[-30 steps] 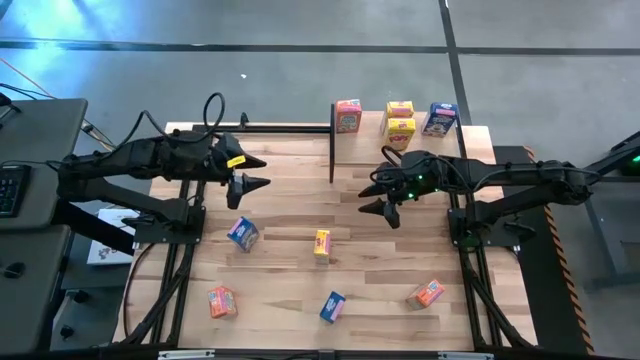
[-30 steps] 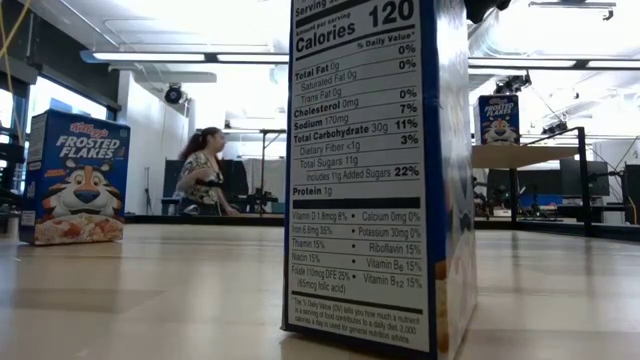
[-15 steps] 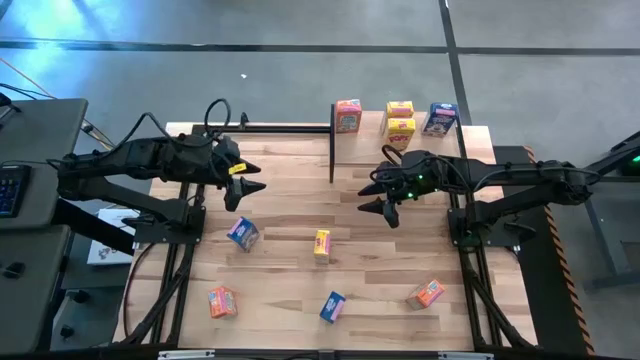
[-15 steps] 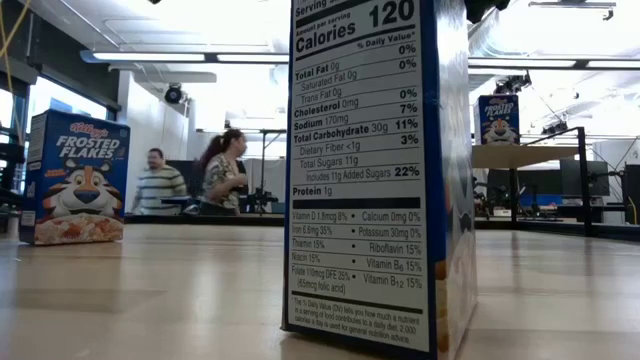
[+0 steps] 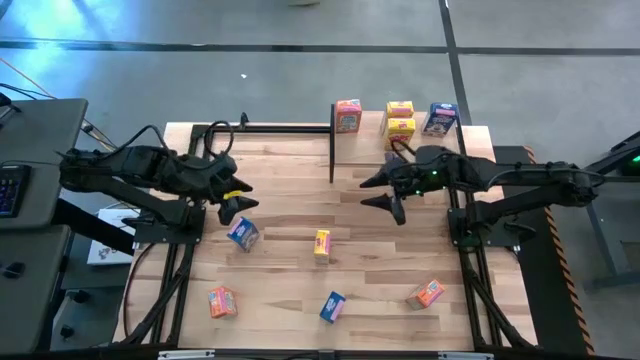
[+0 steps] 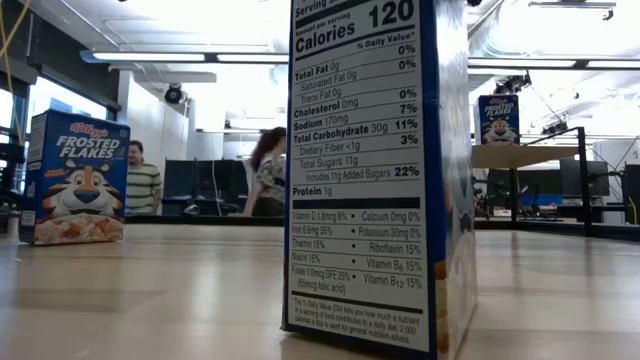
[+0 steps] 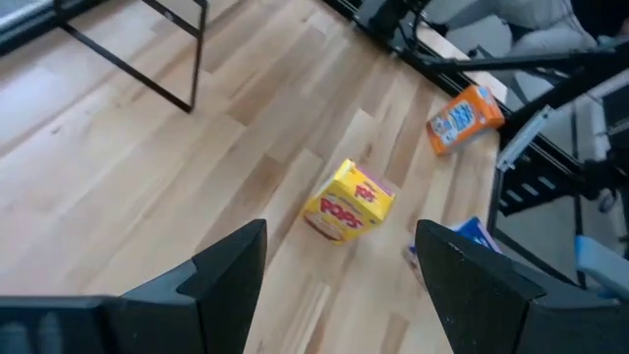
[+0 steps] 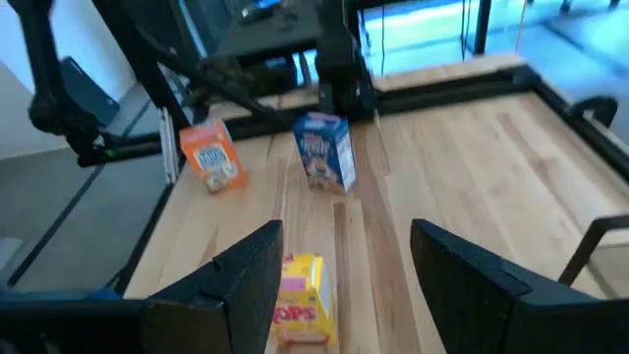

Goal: Stack cereal on shelf
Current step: Put the left orange cereal box on the shelf aligned with the orange cereal box

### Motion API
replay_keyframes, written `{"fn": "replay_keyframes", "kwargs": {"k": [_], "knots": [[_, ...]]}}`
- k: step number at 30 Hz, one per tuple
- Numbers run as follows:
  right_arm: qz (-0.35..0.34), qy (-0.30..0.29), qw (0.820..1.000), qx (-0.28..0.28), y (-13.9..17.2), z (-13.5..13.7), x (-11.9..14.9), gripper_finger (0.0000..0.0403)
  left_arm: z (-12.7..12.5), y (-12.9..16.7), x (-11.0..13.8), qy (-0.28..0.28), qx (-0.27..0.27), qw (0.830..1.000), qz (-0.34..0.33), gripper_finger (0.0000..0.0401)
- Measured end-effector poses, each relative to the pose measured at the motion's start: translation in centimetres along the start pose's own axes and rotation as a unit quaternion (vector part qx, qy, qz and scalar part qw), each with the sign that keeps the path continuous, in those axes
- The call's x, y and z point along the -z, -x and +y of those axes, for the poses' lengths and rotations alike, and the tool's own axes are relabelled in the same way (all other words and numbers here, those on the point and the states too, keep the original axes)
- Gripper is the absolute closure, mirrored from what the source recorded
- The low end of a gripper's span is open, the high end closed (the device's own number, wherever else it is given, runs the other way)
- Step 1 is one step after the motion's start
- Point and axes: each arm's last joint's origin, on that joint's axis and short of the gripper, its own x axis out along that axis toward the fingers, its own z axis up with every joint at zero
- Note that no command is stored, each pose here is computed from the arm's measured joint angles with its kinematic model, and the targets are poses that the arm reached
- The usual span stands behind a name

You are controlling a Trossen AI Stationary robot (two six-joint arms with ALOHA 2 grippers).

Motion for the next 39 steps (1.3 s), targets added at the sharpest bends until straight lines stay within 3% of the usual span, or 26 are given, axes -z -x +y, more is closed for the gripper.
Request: {"fn": "replay_keyframes", "kwargs": {"k": [12,22,34,39], "knots": [[-0.021,0.019,1.000,-0.002,2.0,0.4,-0.5,0.0185,-1.1,0.0,1.0,0.072,0.006,0.997,0.011,0.0149],[-0.014,0.017,1.000,-0.001,2.0,0.4,-0.3,0.0185,-3.4,-2.0,2.6,0.085,0.008,0.994,0.068,0.0149],[-0.014,0.010,1.000,-0.001,2.0,0.4,-0.3,0.0185,-5.4,-3.2,4.7,0.128,0.010,0.982,0.139,0.0149],[-0.014,0.010,1.000,-0.001,2.0,0.4,-0.3,0.0185,-5.5,-2.9,5.5,0.171,-0.015,0.972,0.159,0.0149]]}}
